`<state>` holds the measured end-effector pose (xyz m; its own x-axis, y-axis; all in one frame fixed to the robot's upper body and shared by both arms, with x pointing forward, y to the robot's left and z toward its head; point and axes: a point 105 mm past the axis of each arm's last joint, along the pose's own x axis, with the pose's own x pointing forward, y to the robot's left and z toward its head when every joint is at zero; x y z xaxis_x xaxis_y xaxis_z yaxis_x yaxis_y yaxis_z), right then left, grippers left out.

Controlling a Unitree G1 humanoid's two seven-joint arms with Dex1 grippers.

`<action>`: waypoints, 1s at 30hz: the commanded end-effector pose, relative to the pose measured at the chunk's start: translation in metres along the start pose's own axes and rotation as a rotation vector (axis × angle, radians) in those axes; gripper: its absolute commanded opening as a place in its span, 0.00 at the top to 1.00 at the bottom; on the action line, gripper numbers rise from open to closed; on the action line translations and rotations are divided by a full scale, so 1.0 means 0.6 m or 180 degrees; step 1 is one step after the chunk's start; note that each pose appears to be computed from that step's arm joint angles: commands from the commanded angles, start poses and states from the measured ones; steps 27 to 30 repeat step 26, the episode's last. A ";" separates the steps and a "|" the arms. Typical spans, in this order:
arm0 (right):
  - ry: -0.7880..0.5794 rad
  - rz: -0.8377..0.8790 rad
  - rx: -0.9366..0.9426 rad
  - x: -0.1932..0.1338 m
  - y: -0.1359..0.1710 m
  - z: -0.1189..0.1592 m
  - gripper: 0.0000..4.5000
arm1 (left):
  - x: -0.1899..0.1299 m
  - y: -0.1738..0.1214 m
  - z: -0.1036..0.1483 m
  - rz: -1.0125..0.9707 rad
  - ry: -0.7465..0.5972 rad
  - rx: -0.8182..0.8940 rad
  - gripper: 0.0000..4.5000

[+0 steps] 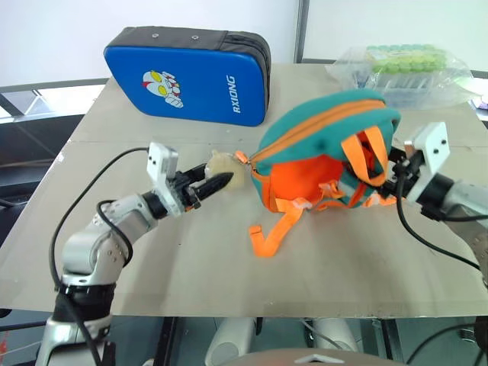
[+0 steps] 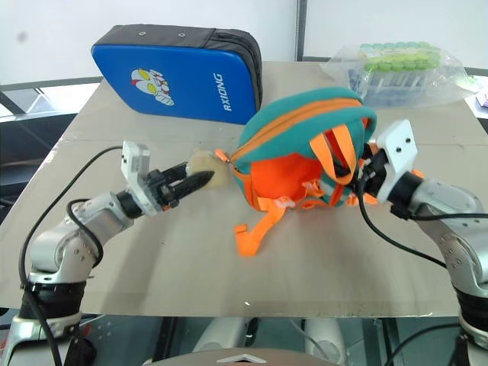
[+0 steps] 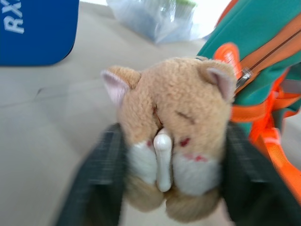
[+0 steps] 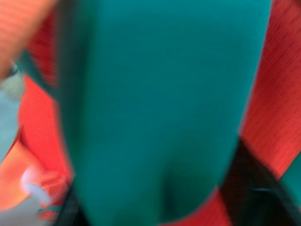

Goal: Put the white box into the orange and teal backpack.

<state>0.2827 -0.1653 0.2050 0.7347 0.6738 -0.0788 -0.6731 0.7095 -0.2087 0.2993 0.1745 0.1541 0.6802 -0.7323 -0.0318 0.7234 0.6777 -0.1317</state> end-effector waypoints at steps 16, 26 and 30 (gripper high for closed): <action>0.0585 0.0082 -0.0183 -0.206 -0.002 -0.057 0.02 | -0.152 -0.049 -0.051 0.0328 0.0310 0.0482 0.01; 0.0882 0.0120 -0.0265 -0.225 -0.006 -0.112 0.02 | -0.186 -0.042 -0.089 0.0572 0.0467 0.0312 0.01; 0.0882 0.0120 -0.0265 -0.225 -0.006 -0.112 0.02 | -0.186 -0.042 -0.089 0.0572 0.0467 0.0312 0.01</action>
